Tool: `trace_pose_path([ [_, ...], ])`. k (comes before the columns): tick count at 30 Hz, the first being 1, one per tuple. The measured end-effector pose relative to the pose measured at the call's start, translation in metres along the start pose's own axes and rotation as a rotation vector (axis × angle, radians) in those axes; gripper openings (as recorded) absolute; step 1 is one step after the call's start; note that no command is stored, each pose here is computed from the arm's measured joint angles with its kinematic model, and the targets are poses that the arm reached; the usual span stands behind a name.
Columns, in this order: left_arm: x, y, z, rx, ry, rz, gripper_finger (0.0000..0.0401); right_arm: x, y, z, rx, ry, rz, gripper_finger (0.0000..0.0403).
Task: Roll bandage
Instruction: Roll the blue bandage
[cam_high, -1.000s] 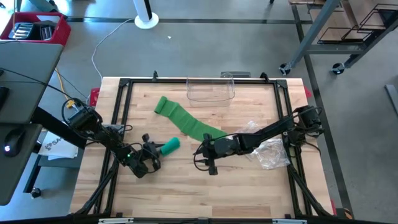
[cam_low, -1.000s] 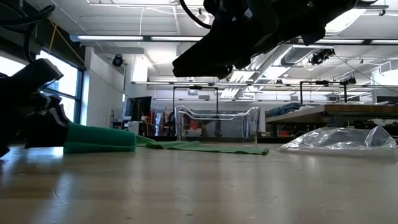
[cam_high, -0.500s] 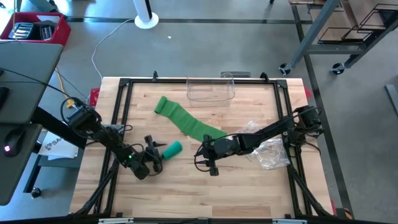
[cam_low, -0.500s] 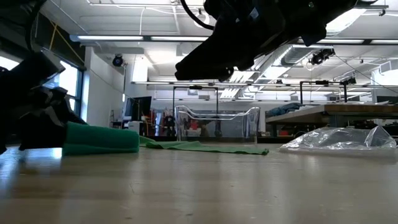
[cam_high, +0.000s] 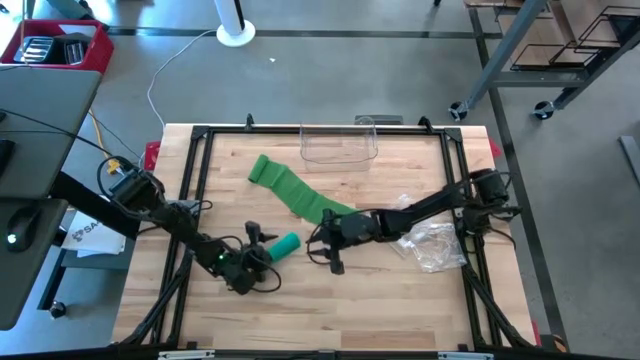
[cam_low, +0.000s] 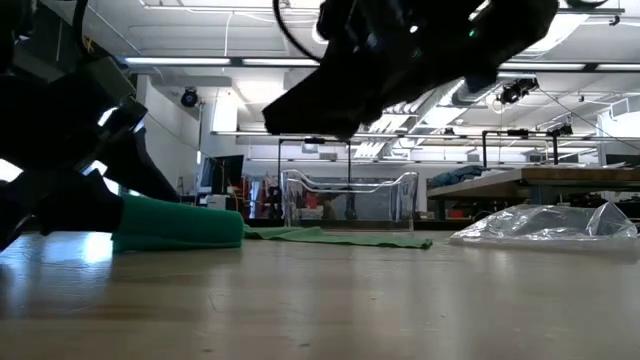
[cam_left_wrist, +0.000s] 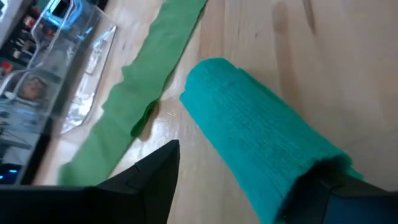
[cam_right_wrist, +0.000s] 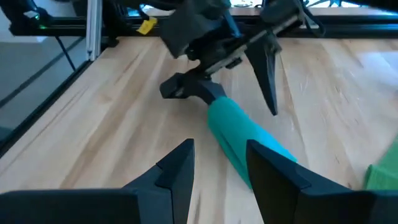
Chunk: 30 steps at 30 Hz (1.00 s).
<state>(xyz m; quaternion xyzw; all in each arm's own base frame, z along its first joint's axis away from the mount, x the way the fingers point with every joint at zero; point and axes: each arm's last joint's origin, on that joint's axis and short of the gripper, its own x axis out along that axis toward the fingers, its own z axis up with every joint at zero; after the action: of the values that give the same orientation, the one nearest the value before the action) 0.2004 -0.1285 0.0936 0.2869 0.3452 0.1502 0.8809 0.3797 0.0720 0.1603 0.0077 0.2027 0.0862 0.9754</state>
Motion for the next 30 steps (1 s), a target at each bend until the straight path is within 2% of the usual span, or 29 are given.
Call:
trace_pose_path([
  [5,0.002,0.004,0.002,0.09,0.047,0.023,0.0232,0.021,-0.015,-0.013,0.056,0.03,0.014,0.0138],
  [12,0.004,0.006,0.011,0.188,0.076,-0.01,0.0256,0.059,-0.022,-0.009,0.011,0.035,0.031,0.0138],
  [16,0.005,0.006,0.011,0.18,0.08,-0.014,0.0269,0.082,-0.031,-0.001,-0.066,0.048,0.017,0.0138],
  [20,0.005,0.006,0.011,0.169,0.08,-0.013,0.0273,0.103,-0.043,-0.002,-0.142,0.135,0.005,0.0138],
  [24,0.004,0.006,0.01,0.175,0.083,-0.018,0.0274,0.117,-0.054,-0.008,-0.119,0.199,0.006,0.0138],
  [30,-0.003,0.005,0.001,0.173,0.134,-0.001,0.0274,0.119,-0.056,-0.013,-0.087,0.233,0.034,0.0138],
])
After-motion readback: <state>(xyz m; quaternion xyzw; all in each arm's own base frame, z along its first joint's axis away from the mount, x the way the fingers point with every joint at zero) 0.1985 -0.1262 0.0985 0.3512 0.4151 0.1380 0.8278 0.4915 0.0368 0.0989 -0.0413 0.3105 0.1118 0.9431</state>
